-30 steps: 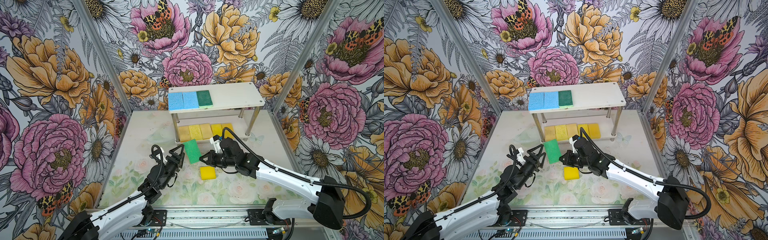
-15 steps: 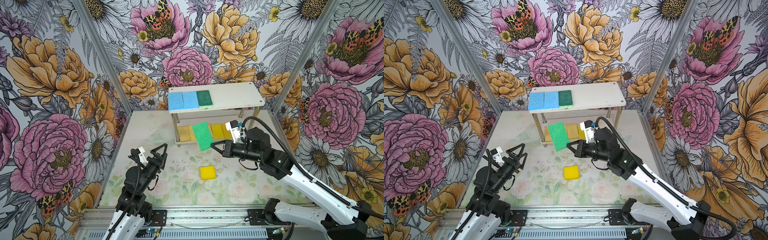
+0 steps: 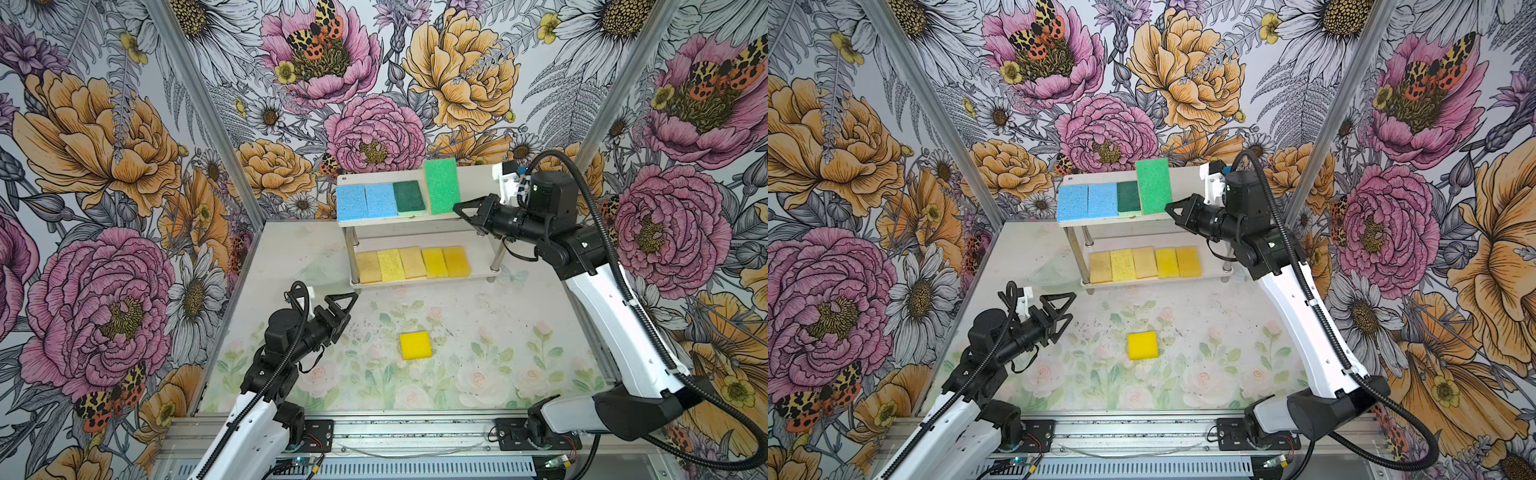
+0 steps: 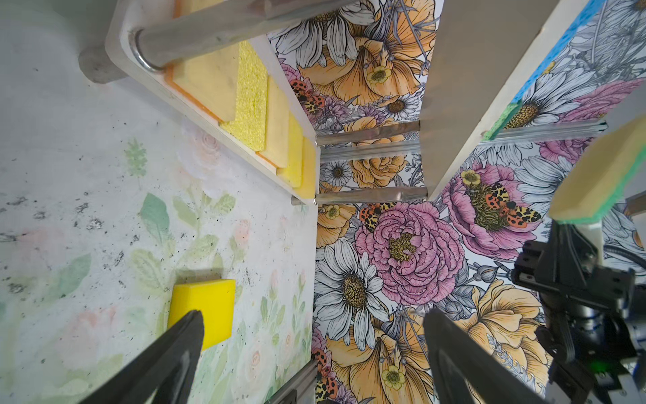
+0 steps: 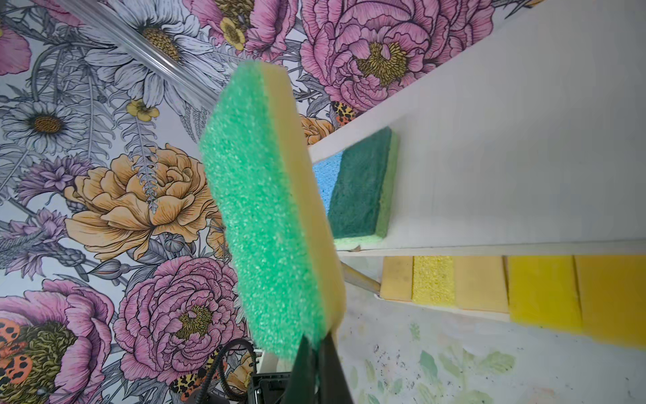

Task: Arrange cleaning sponges on a shelf
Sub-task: Place the cleaning sponge at the shelf.

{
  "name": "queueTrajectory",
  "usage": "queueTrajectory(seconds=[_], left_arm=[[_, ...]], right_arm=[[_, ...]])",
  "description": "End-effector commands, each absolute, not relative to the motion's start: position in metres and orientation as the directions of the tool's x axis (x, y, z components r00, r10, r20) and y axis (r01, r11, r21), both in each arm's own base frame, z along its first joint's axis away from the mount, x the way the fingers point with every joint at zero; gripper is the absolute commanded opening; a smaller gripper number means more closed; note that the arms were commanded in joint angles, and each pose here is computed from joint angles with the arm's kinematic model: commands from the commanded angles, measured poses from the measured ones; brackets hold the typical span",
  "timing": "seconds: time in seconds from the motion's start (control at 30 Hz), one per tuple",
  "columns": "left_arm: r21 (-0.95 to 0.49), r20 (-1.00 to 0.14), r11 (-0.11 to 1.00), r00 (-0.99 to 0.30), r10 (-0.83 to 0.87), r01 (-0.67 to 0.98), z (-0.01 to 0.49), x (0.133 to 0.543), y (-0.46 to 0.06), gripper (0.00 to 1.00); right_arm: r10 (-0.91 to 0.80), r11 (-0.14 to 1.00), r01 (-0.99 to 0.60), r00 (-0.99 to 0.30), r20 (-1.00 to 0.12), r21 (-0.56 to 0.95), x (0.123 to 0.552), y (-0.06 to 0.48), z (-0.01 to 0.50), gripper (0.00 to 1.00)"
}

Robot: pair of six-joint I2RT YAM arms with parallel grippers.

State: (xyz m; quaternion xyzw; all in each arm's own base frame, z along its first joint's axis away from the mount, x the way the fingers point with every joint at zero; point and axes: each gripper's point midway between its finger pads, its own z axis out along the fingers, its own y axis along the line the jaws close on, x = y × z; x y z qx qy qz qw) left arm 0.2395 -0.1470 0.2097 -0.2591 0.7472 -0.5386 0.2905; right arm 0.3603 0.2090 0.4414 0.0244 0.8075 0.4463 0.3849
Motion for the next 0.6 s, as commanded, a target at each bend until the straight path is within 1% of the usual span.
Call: queueTrajectory(seconds=[0.0,0.2,0.57], left_arm=[[-0.959,-0.17,0.283,-0.729,-0.663,-0.033,0.211,0.235,-0.154,0.99],[-0.959,-0.162,0.28,-0.732,-0.662,-0.041,0.207,0.236,-0.152,0.99],[-0.963,-0.146,0.266,-0.73,-0.667,-0.05,0.202,0.237,-0.151,0.99]], right_arm=[[0.378,0.58,-0.307,-0.719,-0.584,0.754,0.368,0.203,0.448,0.0],[0.379,0.579,-0.276,-0.743,-0.552,0.768,0.394,0.2,0.434,0.0],[0.374,0.588,-0.235,-0.769,-0.518,0.774,0.42,0.2,0.412,0.0]])
